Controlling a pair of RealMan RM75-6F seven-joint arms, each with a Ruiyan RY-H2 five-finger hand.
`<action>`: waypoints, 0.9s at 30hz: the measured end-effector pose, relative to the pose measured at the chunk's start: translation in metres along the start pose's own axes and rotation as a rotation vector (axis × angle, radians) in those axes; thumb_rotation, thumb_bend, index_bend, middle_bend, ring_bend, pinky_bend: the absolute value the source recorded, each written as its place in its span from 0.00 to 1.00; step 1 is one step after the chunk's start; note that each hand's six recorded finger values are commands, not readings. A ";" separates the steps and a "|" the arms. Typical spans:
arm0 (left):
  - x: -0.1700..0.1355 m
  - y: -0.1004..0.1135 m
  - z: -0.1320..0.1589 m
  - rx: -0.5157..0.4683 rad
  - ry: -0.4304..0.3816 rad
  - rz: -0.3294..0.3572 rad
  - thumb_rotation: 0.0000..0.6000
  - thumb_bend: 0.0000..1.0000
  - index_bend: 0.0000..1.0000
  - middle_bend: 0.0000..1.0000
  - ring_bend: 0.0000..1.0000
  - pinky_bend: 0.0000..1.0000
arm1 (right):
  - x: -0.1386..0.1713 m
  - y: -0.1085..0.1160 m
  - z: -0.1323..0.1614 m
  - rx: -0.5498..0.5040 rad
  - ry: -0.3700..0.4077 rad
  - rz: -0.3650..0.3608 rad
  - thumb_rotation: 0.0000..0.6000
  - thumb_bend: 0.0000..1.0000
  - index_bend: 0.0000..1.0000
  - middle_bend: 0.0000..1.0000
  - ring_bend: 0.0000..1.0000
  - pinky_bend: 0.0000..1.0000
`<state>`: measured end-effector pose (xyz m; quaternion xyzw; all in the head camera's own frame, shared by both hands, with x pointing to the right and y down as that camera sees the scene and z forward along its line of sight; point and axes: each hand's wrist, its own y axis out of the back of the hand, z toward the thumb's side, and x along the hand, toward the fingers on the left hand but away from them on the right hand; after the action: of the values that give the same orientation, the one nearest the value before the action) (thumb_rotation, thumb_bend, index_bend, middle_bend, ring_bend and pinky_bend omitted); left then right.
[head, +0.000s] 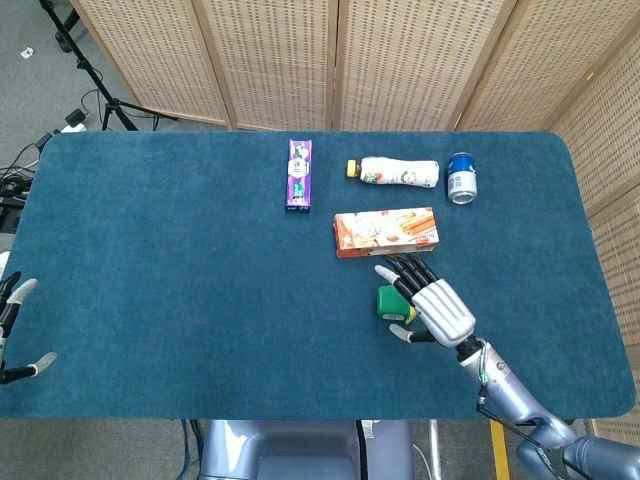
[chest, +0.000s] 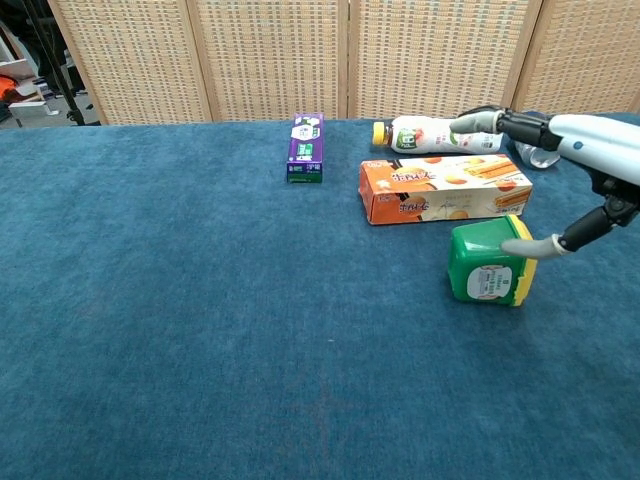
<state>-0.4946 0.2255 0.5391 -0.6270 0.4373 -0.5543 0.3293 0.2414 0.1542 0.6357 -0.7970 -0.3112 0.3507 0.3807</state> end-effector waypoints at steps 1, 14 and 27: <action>0.000 0.000 0.000 -0.002 0.000 0.001 1.00 0.00 0.00 0.00 0.00 0.00 | -0.002 0.000 0.001 0.054 -0.024 0.021 1.00 0.10 0.00 0.00 0.00 0.00; 0.001 0.005 -0.005 -0.025 0.005 0.001 1.00 0.00 0.00 0.00 0.00 0.00 | -0.017 -0.013 0.022 0.334 -0.251 0.258 1.00 0.10 0.05 0.01 0.00 0.00; 0.001 0.007 -0.007 -0.033 0.008 0.005 1.00 0.00 0.00 0.00 0.00 0.00 | -0.057 -0.031 0.034 0.400 -0.344 0.335 1.00 0.17 0.22 0.19 0.00 0.00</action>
<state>-0.5026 0.2223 0.5340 -0.6291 0.4494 -0.5486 0.3183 0.1749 0.1401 0.6637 -0.6753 -0.1603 0.5926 0.4087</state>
